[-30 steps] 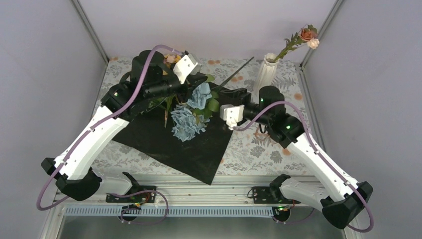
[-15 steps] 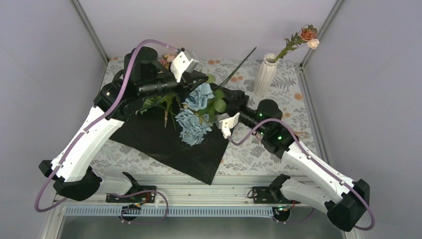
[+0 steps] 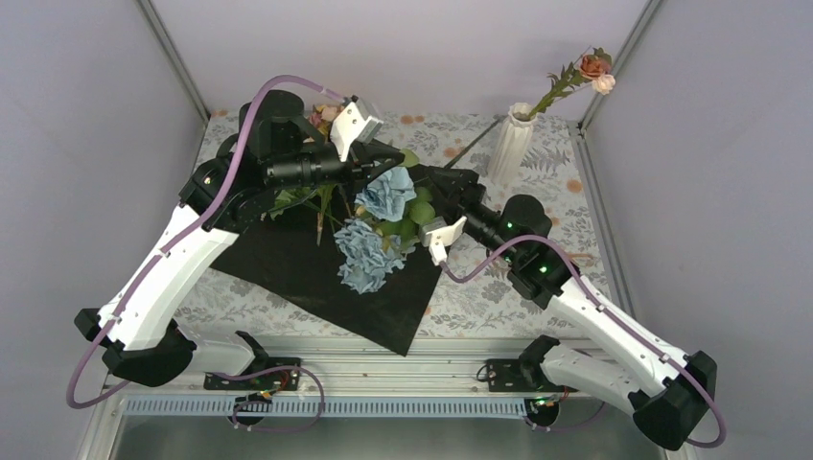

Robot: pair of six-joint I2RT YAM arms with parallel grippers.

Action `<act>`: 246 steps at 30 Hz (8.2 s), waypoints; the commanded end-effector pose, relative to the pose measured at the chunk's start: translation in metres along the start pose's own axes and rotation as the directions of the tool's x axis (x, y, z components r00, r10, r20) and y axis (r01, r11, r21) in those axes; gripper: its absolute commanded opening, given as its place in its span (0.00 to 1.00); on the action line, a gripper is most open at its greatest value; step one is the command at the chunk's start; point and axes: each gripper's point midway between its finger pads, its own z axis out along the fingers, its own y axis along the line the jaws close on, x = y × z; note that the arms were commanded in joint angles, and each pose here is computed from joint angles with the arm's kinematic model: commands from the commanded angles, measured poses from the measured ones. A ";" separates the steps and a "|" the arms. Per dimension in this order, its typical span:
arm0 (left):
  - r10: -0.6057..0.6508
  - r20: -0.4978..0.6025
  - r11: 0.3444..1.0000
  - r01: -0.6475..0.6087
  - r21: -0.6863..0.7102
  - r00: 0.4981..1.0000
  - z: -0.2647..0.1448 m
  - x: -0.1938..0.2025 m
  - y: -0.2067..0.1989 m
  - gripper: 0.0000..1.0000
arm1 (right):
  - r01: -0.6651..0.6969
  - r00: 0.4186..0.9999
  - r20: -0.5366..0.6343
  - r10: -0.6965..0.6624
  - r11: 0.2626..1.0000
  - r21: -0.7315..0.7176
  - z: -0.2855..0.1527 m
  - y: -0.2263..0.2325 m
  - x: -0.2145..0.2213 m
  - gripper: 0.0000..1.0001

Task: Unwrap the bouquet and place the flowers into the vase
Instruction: Insert the fake flower into the vase, then pick up the fake flower from the wrapping paper.

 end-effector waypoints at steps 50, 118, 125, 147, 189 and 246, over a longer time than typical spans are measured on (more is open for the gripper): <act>0.062 0.160 0.965 -0.019 -0.261 0.985 -0.048 -0.069 0.027 0.66 | -0.374 0.925 0.033 0.379 0.922 -0.102 0.051 -0.003 -0.008 0.04; 0.002 -0.239 0.739 -0.163 -0.653 0.971 -0.029 0.172 0.126 1.00 | -0.684 0.204 -0.004 0.979 0.145 0.715 0.023 -0.131 0.347 0.04; 0.003 -0.238 0.744 -0.161 -0.648 0.971 -0.028 0.171 0.125 1.00 | -0.677 0.077 -0.067 0.995 0.101 0.729 0.032 -0.087 0.366 0.04; 0.011 -0.224 0.753 -0.156 -0.639 0.974 -0.031 0.168 0.121 1.00 | -0.575 -0.128 -0.189 0.974 0.082 0.814 0.010 -0.025 0.381 0.15; -0.127 -0.215 0.622 -0.091 -0.778 0.968 -0.041 0.170 0.165 1.00 | -0.765 -0.295 -0.153 0.943 -0.137 0.629 -0.033 -0.035 0.238 1.00; -0.672 -0.094 0.433 0.286 -0.855 0.735 0.112 0.387 0.348 0.34 | -0.899 -0.336 -0.119 0.934 -0.280 0.336 -0.029 -0.035 0.134 1.00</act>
